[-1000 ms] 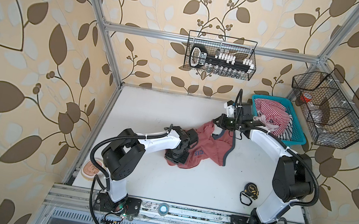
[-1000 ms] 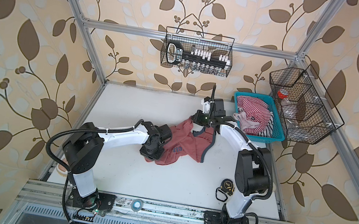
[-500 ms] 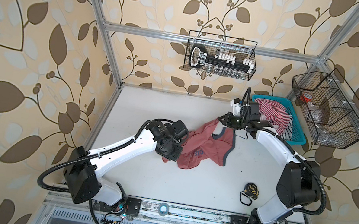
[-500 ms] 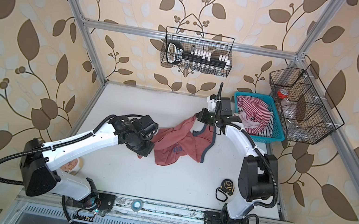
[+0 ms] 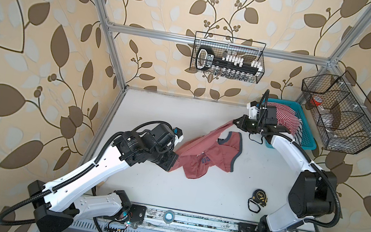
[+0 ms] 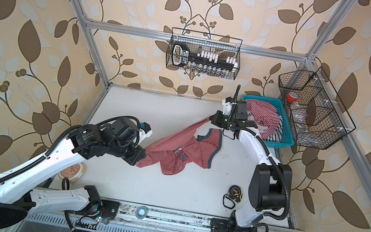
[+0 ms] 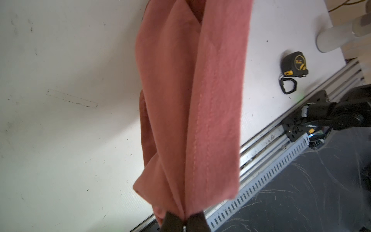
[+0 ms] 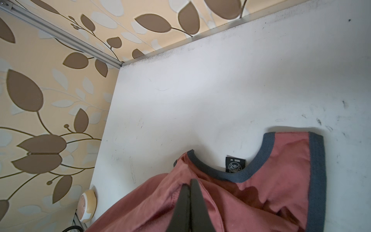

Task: Fold and stack tank tops
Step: Smooth out the tank top at the center of the table, then rotate the tank top at the center of the table.

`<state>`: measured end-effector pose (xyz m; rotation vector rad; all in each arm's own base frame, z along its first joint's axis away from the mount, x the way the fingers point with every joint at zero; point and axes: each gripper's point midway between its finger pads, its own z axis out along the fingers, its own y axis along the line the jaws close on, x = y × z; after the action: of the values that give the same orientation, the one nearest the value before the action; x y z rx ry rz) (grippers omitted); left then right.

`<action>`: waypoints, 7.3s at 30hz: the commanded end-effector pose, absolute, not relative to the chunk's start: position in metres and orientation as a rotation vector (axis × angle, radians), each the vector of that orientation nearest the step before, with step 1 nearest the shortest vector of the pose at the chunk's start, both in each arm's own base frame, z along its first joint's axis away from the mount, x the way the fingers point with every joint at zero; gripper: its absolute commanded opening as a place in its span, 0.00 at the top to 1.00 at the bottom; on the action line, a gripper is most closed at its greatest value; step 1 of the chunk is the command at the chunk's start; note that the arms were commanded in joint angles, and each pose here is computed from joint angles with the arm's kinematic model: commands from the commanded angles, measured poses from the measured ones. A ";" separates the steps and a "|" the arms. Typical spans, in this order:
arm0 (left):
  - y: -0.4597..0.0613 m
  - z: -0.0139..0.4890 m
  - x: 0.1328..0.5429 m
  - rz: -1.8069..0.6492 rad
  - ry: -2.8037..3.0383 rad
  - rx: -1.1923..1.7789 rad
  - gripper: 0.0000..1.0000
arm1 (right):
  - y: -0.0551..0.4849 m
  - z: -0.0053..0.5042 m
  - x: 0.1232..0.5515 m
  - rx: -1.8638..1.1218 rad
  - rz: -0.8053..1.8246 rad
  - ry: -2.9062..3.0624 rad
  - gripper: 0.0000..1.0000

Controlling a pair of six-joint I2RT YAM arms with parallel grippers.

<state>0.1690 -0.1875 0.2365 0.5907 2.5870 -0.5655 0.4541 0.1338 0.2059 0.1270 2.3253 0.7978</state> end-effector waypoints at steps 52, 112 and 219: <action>-0.296 0.040 0.120 -0.192 3.101 0.942 0.56 | 0.151 0.178 0.428 0.016 0.824 2.358 1.00; -0.109 0.497 0.276 -0.003 1.810 0.155 1.00 | 0.082 0.485 0.306 -0.039 0.620 1.695 1.00; -0.176 0.079 0.558 -0.386 2.752 0.035 0.71 | 0.148 0.025 0.288 0.062 0.523 2.899 0.89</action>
<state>0.5488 -0.1736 0.0810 0.0533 2.7683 -0.2713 0.2956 0.1565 0.0378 0.0382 2.8450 0.5801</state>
